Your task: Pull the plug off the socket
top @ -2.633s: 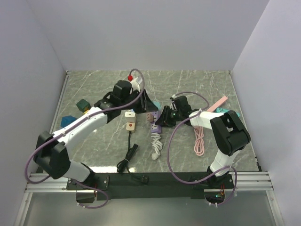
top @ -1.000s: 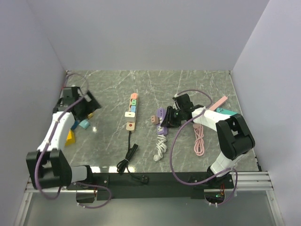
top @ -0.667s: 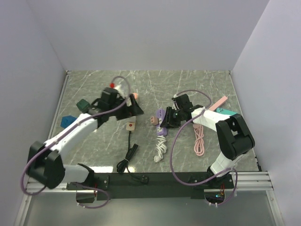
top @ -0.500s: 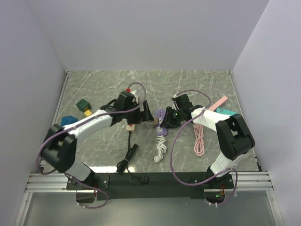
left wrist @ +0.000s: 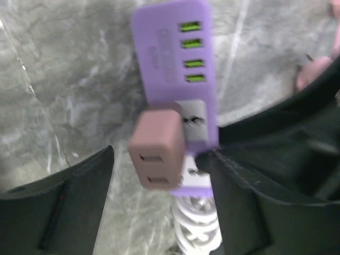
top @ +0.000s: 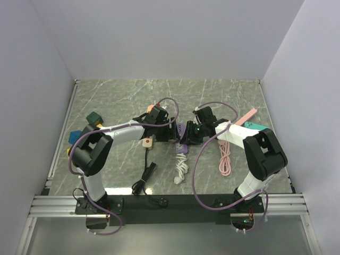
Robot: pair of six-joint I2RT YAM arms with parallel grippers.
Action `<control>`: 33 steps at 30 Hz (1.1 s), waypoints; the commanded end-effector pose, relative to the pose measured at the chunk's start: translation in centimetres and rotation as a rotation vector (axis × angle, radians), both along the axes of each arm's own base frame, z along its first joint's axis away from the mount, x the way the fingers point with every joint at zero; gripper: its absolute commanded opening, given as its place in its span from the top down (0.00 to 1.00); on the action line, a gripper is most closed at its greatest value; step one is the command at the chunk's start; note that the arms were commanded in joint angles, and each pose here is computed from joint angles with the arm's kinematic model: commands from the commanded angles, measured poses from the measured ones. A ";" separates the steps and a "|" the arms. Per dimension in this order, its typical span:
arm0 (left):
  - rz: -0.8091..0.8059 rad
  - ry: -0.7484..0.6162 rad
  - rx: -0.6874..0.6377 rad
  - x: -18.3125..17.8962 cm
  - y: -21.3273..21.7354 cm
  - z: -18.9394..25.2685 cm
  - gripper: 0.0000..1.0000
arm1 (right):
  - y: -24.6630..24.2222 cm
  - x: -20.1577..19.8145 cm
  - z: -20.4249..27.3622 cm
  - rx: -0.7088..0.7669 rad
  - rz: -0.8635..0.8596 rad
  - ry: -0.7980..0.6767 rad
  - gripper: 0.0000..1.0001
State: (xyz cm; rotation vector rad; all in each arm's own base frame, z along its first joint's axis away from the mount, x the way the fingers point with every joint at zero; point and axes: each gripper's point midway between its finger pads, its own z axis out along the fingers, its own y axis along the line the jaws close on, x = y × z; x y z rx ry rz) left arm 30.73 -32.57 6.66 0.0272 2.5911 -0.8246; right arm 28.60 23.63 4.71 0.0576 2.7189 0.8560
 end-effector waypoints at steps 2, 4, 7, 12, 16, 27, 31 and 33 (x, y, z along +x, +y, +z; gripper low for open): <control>-0.010 -0.038 -0.015 1.2 -0.9 -0.2 0.36 | 1.2 0.0 1.6 0.056 0.032 -0.026 1.00; -0.008 -0.031 -0.018 1.0 -0.9 -0.6 0.52 | 1.2 -0.1 1.6 0.057 0.036 -0.025 1.00; -0.010 -0.025 -0.024 0.9 -0.9 -0.8 0.78 | 1.3 -0.2 1.4 0.061 0.039 -0.019 1.00; -0.013 -0.015 -0.026 0.6 -0.9 -1.0 1.00 | 1.4 0.0 1.2 0.064 0.040 -0.028 0.54; -0.012 -0.010 -0.039 0.6 -1.1 -0.9 1.00 | 1.3 0.1 0.7 0.058 0.042 -0.031 0.44; 0.004 0.017 -0.137 0.5 -1.9 0.3 1.00 | 1.8 -0.6 -2.5 0.061 0.051 0.040 0.57; -0.005 0.013 -0.161 0.3 -2.1 1.2 1.00 | 1.4 -0.6 -3.1 0.044 0.010 0.045 1.00; -0.017 0.011 -0.172 0.1 -2.1 1.8 1.00 | 0.8 -0.6 -3.5 0.015 -0.016 0.056 1.00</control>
